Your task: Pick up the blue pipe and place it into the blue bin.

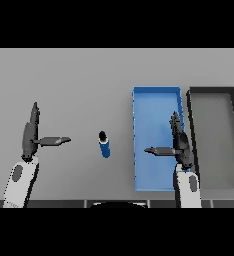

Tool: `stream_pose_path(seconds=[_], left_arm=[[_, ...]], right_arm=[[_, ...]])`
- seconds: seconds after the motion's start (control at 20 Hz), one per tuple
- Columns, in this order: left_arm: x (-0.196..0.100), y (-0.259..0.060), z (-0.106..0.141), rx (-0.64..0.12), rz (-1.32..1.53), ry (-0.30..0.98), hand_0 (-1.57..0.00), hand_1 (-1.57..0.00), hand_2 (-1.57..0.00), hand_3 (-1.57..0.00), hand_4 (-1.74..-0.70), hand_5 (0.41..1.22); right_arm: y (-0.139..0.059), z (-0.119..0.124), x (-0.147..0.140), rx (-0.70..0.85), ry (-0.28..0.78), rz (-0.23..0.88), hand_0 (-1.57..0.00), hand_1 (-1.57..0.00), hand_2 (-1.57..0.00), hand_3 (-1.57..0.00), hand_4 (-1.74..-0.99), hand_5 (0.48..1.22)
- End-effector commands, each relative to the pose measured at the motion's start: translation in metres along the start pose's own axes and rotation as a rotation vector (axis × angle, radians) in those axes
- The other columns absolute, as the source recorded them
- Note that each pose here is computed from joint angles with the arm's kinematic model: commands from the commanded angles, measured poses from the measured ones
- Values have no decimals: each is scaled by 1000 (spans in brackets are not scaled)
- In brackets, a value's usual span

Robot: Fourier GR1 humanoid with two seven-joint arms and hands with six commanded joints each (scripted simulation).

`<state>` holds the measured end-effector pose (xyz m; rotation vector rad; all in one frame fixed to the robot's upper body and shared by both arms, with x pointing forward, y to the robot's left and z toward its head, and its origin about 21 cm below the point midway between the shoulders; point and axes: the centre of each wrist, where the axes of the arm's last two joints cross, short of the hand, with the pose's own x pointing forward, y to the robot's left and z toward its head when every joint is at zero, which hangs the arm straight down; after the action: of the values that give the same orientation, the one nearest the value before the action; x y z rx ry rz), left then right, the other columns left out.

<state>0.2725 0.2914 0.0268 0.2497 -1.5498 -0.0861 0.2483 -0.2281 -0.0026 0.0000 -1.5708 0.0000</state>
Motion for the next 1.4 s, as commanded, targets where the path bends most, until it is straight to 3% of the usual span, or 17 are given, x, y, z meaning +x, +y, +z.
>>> stream_pose_path(seconds=[0.0,0.25,0.3,0.4,0.7,0.85,1.05,1.35], left_arm=[[1,-1,-1,0,1,-4,1,1,1,1,-966,593],[4,-13,-9,-9,2,2,1,1,1,1,-966,593],[-2,2,-1,-121,-66,-46,1,1,1,1,-966,593],[-7,20,3,-230,-142,-60,1,1,1,1,-960,590],[-8,28,6,-360,-140,-91,1,1,1,1,-966,594],[-3,29,14,-478,-171,-75,1,1,1,1,-1007,561],[1,-4,30,-662,-155,-50,1,1,1,1,-1095,510],[-4,-46,44,-775,-184,-19,1,1,1,1,-1139,450]], right_arm=[[-1,-1,0,-2,2,0,1,1,1,1,-1205,629],[-12,-10,4,-7,9,8,1,1,1,1,-1205,629],[-25,-3,7,24,-77,143,1,1,1,1,-1205,629],[-27,10,10,74,-129,263,1,1,1,1,-1197,627],[-31,17,18,111,-139,307,1,1,1,1,-1197,621],[-33,15,15,109,-124,321,1,1,1,1,-1180,617],[-32,12,18,111,-124,322,1,1,1,1,-1173,616],[-31,17,17,106,-111,309,1,1,1,1,-1197,615]])
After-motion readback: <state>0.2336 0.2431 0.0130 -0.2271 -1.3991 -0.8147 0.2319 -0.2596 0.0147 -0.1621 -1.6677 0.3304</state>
